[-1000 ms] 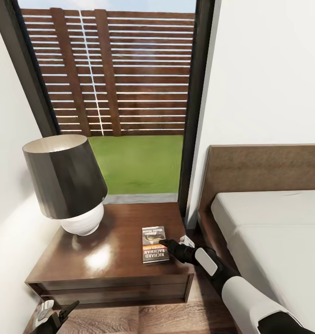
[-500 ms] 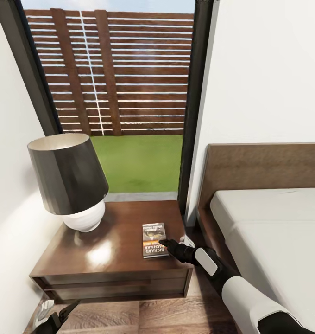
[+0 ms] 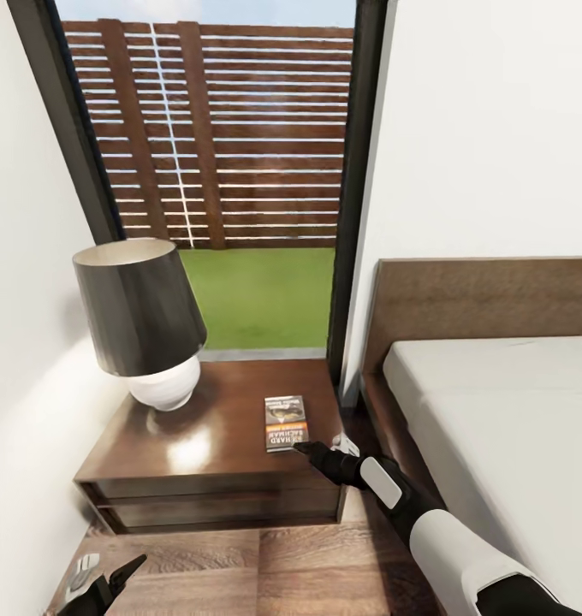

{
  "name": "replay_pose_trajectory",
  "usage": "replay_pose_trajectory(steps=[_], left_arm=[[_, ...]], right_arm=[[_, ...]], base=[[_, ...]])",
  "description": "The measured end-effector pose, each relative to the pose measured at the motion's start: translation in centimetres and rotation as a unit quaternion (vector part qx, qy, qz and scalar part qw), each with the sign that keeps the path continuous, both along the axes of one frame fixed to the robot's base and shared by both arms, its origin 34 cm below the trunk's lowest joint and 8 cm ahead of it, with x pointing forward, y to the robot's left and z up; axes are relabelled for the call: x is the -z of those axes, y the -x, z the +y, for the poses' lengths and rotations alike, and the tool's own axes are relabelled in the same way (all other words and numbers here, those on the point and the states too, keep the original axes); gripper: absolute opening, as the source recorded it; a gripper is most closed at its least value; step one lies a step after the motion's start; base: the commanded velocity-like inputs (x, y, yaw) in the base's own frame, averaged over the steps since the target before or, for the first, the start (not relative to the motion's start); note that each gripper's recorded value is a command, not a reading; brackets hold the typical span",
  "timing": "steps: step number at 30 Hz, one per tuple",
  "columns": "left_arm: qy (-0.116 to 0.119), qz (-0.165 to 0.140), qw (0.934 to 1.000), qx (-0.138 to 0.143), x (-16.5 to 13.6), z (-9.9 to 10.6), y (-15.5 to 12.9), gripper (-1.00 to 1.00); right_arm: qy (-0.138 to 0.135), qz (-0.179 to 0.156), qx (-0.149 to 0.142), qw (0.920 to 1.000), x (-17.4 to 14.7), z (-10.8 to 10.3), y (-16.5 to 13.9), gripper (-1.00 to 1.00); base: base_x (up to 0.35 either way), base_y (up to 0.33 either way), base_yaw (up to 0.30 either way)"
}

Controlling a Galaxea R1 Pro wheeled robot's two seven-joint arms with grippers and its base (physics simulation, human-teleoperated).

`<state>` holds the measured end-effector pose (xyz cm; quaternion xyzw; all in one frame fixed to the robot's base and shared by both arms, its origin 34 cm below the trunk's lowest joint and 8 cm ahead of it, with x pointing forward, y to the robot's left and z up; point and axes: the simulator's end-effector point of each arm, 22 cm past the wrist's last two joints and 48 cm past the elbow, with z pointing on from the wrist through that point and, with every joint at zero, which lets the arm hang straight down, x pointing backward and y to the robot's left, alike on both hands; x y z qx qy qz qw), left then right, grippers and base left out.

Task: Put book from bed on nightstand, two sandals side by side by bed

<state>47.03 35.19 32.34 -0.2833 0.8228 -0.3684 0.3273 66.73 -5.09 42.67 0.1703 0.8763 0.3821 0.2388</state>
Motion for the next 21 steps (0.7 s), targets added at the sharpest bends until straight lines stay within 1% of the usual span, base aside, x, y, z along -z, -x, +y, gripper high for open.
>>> replay_pose_trajectory(steps=[7, 21], left_arm=[[0.0, 0.0, 1.0, 0.0, -0.01, 0.01, 0.0, 1.0], [0.0, 0.0, 1.0, 0.0, 0.0, 0.02, 0.01, 1.0]], right_arm=[[0.0, 0.0, 0.0, 1.0, -0.03, -0.01, -0.01, 1.0], [-0.001, -0.003, 0.003, 1.0, -0.11, -0.07, -0.14, 1.0]], base=[[-0.149, 0.0, 0.0], [-0.027, 0.0, 0.0]])
